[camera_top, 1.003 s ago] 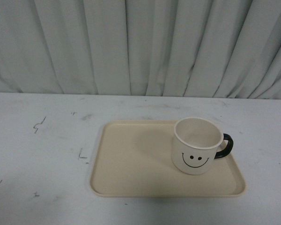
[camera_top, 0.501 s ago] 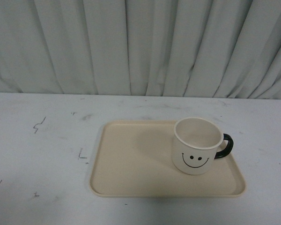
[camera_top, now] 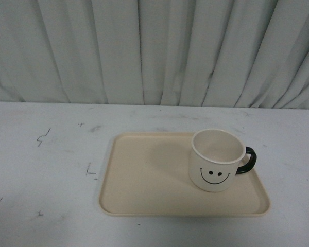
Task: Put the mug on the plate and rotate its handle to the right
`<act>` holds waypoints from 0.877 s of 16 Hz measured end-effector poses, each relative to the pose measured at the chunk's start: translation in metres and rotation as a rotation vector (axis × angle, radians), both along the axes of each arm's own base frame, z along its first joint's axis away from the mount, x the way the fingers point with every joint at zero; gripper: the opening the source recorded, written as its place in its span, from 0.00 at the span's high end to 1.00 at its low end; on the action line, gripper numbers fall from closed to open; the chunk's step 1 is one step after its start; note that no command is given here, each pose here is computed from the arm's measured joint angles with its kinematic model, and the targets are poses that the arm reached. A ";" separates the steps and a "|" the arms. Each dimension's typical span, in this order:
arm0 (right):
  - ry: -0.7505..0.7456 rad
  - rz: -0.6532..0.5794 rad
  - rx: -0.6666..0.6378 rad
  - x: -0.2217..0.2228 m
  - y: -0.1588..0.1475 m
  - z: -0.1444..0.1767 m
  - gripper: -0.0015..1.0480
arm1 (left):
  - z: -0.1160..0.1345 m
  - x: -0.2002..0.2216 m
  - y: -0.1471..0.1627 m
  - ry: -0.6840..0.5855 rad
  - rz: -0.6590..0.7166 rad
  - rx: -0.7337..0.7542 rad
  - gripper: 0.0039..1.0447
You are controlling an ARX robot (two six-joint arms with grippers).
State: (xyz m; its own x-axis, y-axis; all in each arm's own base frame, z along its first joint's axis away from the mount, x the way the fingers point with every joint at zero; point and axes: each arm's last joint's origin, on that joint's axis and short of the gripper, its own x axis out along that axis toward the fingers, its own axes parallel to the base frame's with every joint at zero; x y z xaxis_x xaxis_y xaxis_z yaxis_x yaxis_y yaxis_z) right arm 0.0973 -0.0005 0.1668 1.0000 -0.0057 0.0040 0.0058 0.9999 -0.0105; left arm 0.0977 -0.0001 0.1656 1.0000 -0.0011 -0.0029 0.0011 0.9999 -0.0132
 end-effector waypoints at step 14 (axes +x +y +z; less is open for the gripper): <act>0.000 0.000 0.002 0.000 0.000 0.000 0.06 | 0.000 0.000 0.000 0.000 0.000 0.000 0.06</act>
State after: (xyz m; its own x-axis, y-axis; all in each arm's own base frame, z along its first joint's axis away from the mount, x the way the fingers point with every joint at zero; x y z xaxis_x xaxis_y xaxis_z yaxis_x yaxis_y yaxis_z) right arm 0.0973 -0.0005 0.1668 1.0000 -0.0057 0.0036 0.0058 0.9999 -0.0082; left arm 0.0977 -0.0001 0.1656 1.0000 -0.0011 -0.0029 0.0011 0.9999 -0.0132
